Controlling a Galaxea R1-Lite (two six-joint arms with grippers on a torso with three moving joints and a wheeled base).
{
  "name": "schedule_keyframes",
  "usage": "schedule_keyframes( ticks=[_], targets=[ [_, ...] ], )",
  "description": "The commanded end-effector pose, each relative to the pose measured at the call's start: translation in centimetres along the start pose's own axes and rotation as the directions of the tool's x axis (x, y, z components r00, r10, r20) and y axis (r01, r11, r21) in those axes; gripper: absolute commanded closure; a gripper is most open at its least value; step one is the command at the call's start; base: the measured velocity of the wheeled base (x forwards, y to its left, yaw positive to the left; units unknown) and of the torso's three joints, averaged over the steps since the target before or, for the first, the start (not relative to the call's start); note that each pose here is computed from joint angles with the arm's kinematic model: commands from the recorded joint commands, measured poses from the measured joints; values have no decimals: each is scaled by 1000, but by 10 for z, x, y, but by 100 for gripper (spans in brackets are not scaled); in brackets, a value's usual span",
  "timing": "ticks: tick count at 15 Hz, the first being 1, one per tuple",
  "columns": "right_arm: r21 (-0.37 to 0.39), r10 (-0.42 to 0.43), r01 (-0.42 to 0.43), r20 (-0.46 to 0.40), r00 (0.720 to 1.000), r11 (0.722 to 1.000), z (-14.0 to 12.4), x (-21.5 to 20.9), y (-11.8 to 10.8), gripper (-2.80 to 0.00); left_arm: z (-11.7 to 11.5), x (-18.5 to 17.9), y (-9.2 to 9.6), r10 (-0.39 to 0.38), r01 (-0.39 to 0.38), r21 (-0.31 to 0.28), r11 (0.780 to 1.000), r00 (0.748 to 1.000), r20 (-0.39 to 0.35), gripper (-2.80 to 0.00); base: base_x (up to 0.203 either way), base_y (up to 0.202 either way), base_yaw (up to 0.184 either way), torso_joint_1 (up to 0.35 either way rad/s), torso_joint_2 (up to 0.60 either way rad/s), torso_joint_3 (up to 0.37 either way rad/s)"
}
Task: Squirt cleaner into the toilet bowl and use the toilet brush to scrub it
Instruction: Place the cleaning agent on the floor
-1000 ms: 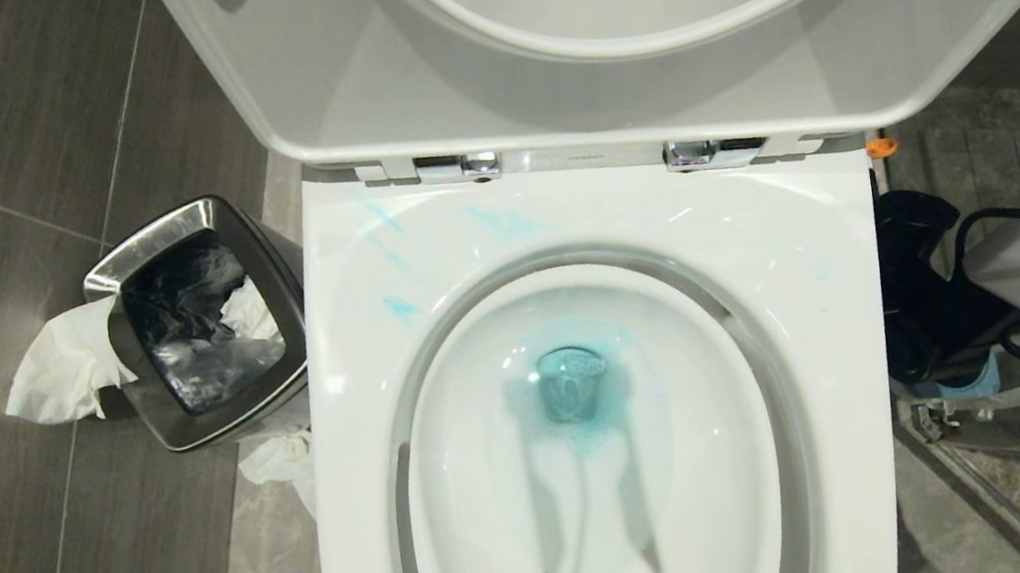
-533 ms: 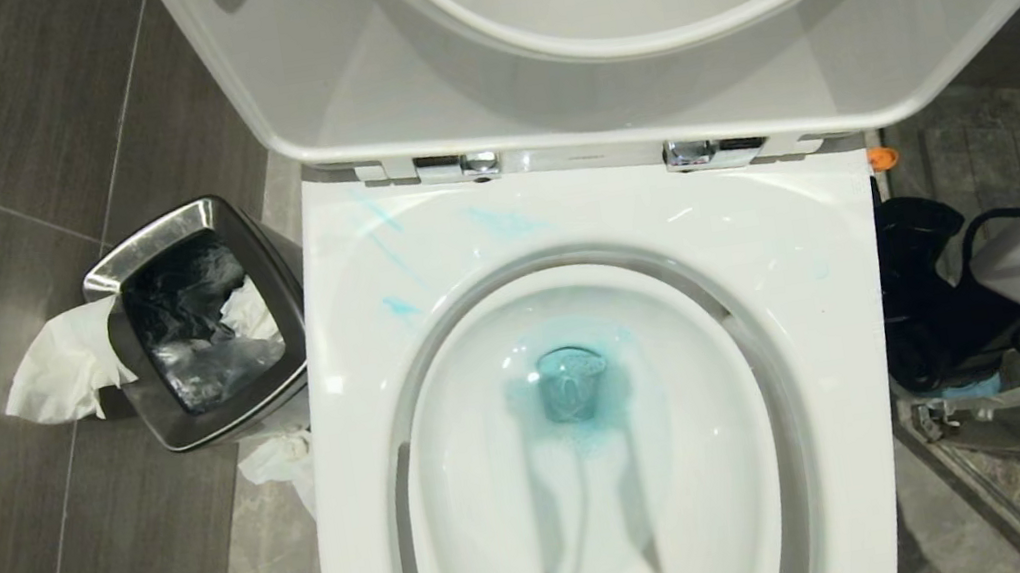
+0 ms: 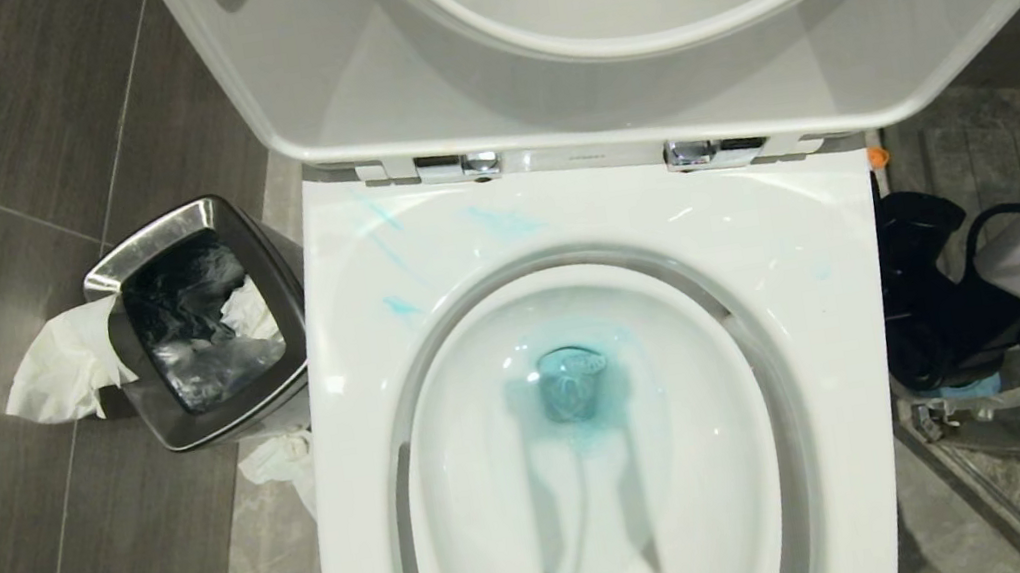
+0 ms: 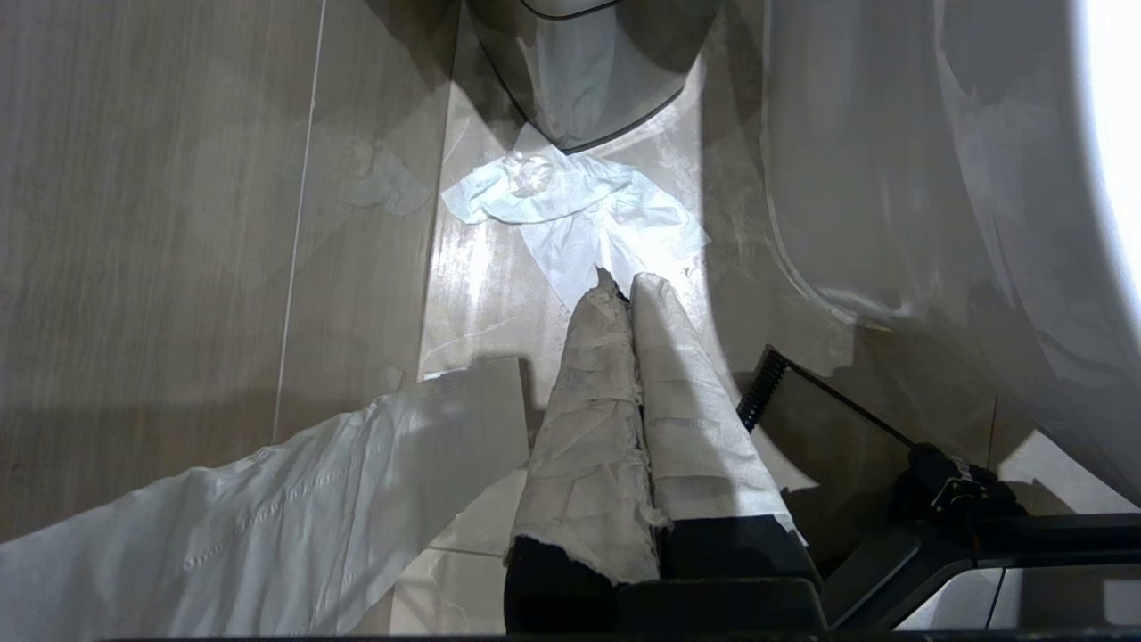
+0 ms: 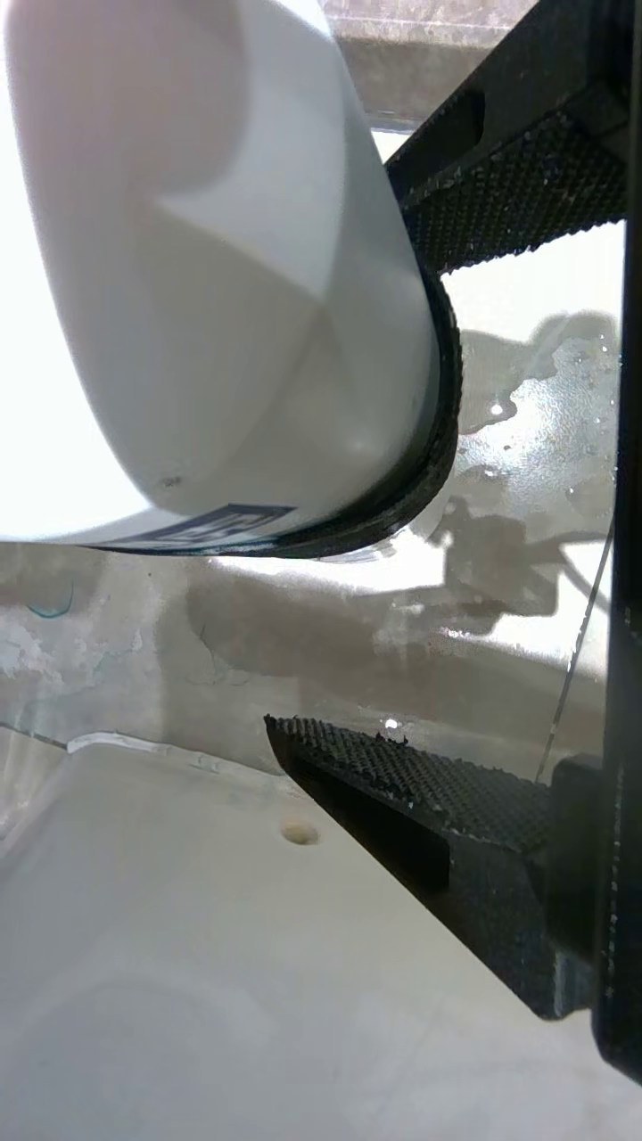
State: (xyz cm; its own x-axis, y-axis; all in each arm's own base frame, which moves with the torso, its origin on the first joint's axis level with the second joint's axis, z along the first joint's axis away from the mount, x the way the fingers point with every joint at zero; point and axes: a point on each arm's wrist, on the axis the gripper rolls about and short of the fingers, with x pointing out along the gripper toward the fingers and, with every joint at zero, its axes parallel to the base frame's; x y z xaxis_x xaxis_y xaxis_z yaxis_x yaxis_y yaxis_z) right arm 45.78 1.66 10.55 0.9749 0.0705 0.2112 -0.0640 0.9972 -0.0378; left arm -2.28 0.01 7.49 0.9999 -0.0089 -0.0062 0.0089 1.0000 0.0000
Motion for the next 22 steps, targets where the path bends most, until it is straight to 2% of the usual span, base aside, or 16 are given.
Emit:
schedule_keyframes(
  ticks=[1, 11, 15, 22],
  targets=[
    [7, 12, -13, 15, 1000, 1000, 5, 0, 4, -280, 0, 0, 0, 0, 0, 0, 1000, 1000, -1, 0, 0, 0, 0, 0, 0, 0],
    [24, 29, -29, 3, 1000, 999, 16, -11, 9, -280, 0, 0, 0, 0, 0, 0, 1000, 1000, -1, 0, 0, 0, 0, 0, 0, 0],
    [25, 30, -29, -72, 997, 999, 20, -40, 9, -280, 0, 0, 0, 0, 0, 0, 1000, 1000, -1, 0, 0, 0, 0, 0, 0, 0],
    [-14, 26, -27, -69, 997, 1000, 50, -89, 9, -280, 0, 0, 0, 0, 0, 0, 1000, 1000, -1, 0, 0, 0, 0, 0, 0, 0]
  ],
)
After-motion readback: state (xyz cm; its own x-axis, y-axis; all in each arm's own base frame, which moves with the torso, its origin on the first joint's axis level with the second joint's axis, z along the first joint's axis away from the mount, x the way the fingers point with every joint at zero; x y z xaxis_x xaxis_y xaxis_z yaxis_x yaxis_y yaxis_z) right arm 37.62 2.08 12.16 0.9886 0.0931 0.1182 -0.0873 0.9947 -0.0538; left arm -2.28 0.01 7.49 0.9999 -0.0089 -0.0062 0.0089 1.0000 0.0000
